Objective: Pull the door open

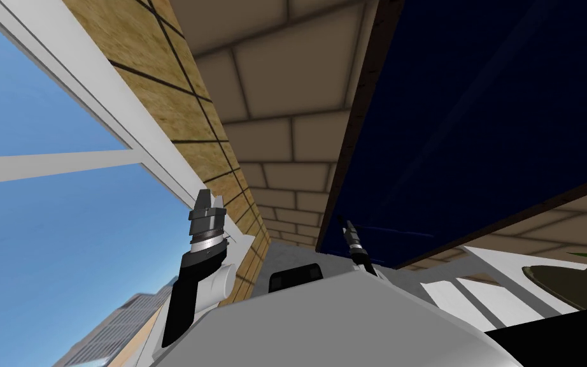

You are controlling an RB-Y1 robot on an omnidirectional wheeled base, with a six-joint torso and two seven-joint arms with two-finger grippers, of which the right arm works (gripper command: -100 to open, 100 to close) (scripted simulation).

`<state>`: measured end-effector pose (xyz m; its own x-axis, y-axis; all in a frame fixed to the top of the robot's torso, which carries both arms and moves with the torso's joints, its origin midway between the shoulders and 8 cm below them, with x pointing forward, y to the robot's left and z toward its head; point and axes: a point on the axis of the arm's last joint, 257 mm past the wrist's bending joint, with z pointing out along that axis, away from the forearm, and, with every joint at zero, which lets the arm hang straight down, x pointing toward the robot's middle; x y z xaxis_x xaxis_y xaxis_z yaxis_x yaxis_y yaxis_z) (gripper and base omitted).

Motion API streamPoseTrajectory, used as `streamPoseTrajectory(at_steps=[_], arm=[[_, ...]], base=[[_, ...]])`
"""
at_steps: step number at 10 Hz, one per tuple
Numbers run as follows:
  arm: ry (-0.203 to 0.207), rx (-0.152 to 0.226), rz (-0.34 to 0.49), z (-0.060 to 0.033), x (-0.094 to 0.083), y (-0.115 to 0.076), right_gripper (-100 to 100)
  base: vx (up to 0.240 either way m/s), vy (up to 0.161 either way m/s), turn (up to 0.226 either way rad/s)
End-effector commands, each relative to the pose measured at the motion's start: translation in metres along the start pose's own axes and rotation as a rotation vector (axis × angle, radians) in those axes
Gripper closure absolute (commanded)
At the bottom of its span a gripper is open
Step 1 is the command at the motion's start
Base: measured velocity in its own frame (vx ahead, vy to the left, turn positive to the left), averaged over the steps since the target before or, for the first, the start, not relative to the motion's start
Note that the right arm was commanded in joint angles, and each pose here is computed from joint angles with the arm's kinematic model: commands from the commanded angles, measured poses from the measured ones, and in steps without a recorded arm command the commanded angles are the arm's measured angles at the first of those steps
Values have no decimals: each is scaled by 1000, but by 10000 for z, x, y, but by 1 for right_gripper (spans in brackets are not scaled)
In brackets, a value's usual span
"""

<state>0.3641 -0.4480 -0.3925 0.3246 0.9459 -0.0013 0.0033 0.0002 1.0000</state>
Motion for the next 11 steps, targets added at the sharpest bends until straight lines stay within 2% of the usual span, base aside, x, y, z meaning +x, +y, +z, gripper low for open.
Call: streamPoseTrajectory(at_steps=[1, 2, 7, 11], arm=[[0, 0, 0, 0, 0, 0, -100], [0, 0, 0, 0, 0, 0, 100], [0, 0, 0, 0, 0, 0, 100], [40, -1, -1, -96, -26, -9, 100]], base=[[104, -21, 18], [-13, 2, -12], [-21, 4, 1], [-178, -19, 131]])
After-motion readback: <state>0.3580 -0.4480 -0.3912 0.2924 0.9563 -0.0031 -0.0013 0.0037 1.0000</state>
